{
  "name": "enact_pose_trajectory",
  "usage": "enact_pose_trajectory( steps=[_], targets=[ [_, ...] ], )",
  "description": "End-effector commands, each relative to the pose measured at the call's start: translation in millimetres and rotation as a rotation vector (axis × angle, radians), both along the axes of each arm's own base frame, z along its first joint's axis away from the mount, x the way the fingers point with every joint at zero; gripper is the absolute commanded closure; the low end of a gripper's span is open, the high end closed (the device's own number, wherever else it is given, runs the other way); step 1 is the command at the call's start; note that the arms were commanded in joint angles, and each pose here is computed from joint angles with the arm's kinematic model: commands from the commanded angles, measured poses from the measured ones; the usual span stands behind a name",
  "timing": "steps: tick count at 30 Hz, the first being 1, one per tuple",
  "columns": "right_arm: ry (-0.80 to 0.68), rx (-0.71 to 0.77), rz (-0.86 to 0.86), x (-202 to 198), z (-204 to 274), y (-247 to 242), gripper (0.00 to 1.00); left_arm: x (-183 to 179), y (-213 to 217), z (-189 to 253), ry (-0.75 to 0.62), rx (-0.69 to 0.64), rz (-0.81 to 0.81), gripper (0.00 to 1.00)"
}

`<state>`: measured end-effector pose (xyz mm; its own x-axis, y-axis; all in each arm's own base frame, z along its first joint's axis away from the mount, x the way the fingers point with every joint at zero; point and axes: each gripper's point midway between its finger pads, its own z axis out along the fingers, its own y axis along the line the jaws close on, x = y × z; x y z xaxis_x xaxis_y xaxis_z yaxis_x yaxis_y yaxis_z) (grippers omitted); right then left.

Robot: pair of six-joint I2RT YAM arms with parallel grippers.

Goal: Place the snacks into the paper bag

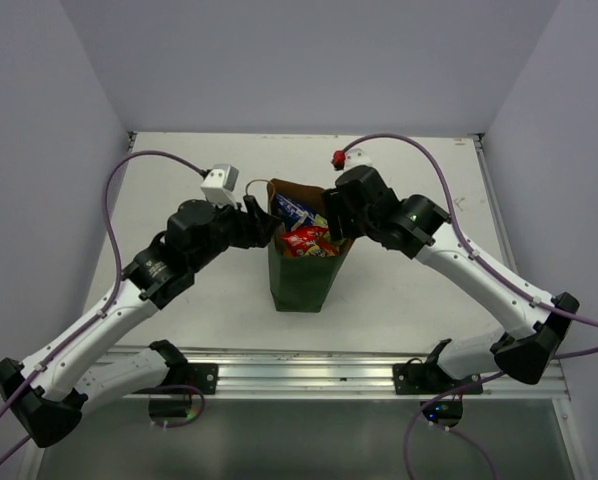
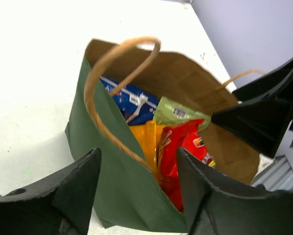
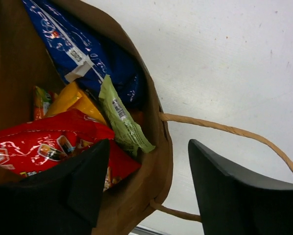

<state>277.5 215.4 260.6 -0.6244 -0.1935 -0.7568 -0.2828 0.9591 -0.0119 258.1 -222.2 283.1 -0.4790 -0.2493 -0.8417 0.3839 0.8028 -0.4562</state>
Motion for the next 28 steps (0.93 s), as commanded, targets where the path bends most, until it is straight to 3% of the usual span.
enact_pose_trajectory(
  steps=[1,6,9,11,15,16,21,23,28],
  targets=[
    [-0.107,0.108,0.053,3,53,10,0.29,8,19,72,-0.167,-0.026,0.087,0.31],
    [-0.201,0.212,0.059,-12,110,-4,0.25,-1,59,147,-0.288,-0.077,0.224,0.3],
    [-0.309,0.203,-0.087,-17,148,-49,0.25,-6,105,169,-0.333,-0.06,0.407,0.26],
    [-0.378,0.101,-0.217,-21,161,-93,0.23,-3,126,155,-0.33,0.047,0.499,0.19],
    [-0.425,-0.129,-0.418,-28,152,-153,0.14,18,120,86,-0.211,0.317,0.451,0.1],
    [-0.412,-0.199,-0.438,-29,138,-160,0.11,20,109,72,-0.18,0.308,0.377,0.09],
    [-0.382,-0.344,-0.508,-36,87,-181,0.09,41,162,48,-0.158,0.234,0.467,0.08],
    [-0.381,-0.335,-0.52,-38,80,-183,0.1,50,179,48,-0.143,0.253,0.514,0.08],
    [-0.388,-0.375,-0.518,-38,71,-188,0.12,64,177,56,-0.17,0.242,0.502,0.07]
  ],
)
